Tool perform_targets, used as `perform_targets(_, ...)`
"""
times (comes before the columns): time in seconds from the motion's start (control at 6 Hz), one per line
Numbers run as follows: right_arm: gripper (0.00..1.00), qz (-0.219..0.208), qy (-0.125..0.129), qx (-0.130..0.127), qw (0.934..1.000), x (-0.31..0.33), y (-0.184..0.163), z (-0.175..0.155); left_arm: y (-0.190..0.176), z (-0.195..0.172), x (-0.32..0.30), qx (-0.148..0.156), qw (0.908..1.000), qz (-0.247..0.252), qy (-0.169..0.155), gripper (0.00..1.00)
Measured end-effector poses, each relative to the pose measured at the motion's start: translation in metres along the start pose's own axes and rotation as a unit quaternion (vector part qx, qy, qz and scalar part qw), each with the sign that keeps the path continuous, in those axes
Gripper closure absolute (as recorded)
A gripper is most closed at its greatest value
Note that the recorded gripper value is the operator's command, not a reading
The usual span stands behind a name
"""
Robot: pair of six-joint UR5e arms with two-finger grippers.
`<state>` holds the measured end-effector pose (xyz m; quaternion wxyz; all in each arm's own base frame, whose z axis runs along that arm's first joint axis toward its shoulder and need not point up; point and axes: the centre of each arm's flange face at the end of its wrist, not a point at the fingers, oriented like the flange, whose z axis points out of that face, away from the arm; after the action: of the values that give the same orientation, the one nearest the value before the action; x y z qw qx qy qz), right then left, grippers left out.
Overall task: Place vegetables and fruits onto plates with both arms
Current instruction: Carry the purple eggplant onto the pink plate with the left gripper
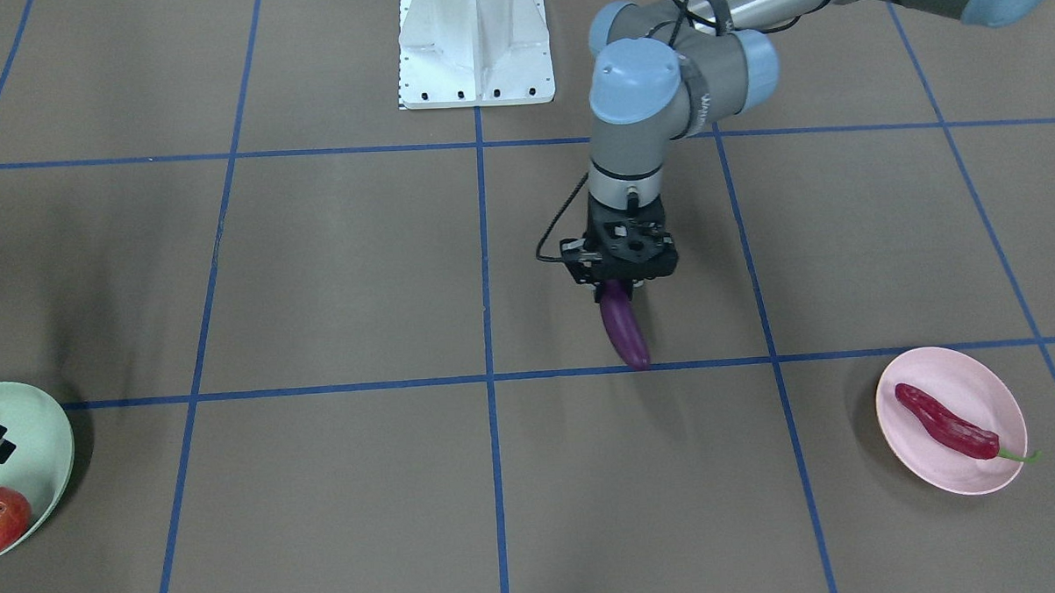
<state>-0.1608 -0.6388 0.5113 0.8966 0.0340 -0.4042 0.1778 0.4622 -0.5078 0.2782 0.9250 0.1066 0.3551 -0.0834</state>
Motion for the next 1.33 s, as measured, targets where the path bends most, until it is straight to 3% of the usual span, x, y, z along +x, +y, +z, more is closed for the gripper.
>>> perform_targets(0.33,0.00,0.004,-0.005,-0.010,0.9999,0.013,0.013,-0.001,-0.058,0.021,-0.129,-0.034,0.9898,-0.130,-0.049,1.00)
perform_targets(0.67,0.00,0.005,-0.012,-0.007,0.9999,0.011,0.021,-0.010,-0.129,0.049,-0.252,-0.082,0.9595,-0.256,-0.085,1.00)
perform_targets(0.83,0.00,0.010,-0.016,-0.005,0.9998,0.010,0.026,-0.015,-0.143,0.068,-0.292,-0.092,0.9453,-0.298,-0.097,1.00)
perform_targets(1.17,0.00,0.018,-0.025,0.000,0.9995,0.002,0.032,-0.027,-0.152,0.106,-0.339,-0.085,0.9320,-0.340,-0.093,1.00)
perform_targets(1.33,0.00,0.020,-0.029,0.003,0.9994,-0.002,0.035,-0.033,-0.154,0.110,-0.346,-0.081,0.9291,-0.349,-0.090,0.01)
